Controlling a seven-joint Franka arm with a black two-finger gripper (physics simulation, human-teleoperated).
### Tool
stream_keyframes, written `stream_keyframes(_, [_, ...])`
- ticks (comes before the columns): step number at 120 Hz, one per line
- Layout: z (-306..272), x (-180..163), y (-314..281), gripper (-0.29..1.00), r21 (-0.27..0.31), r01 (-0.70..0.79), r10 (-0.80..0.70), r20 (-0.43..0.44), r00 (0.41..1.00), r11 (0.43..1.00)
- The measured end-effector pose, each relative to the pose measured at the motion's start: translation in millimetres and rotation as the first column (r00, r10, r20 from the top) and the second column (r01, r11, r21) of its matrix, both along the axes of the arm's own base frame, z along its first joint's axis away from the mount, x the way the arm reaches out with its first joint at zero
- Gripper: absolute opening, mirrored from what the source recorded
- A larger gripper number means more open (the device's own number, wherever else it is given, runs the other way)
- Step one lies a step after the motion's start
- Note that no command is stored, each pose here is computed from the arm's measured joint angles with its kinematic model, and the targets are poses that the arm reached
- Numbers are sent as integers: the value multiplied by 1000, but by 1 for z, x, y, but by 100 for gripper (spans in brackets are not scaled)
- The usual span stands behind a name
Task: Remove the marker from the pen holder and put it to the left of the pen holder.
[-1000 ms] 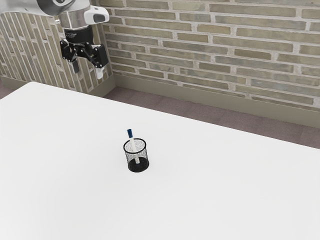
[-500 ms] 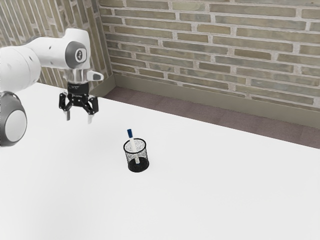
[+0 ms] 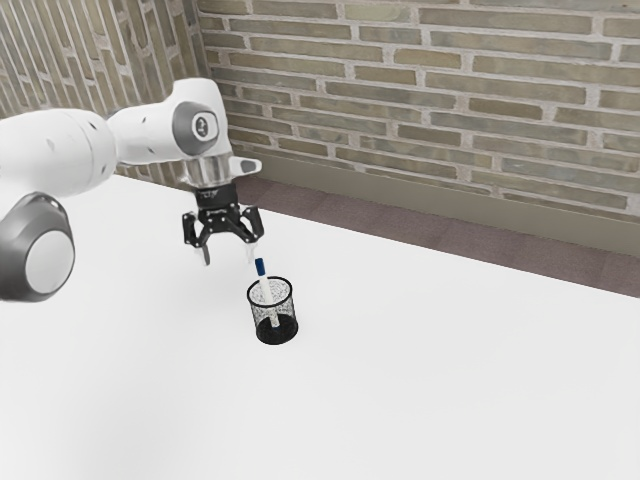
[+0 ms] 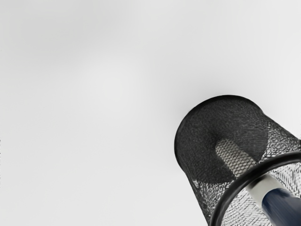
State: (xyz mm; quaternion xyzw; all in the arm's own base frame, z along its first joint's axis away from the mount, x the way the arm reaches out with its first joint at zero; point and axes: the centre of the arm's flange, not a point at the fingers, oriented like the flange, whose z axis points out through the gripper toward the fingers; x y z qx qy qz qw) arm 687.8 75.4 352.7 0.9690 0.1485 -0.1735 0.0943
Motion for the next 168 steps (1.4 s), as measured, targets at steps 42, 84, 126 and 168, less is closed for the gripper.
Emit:
stream_keyframes(42, [34,8,-57,70,76,14,-22,112,993,997])
stream_keyframes(84, [-10,0,-69,70,113,-9,-1,87,996,994])
stream_keyframes(126, [-19,-4,-57,68,-16,-124,125,61,990,992])
stream_keyframes(168, [-22,1,-54,46,9,-129,127,95,987,992])
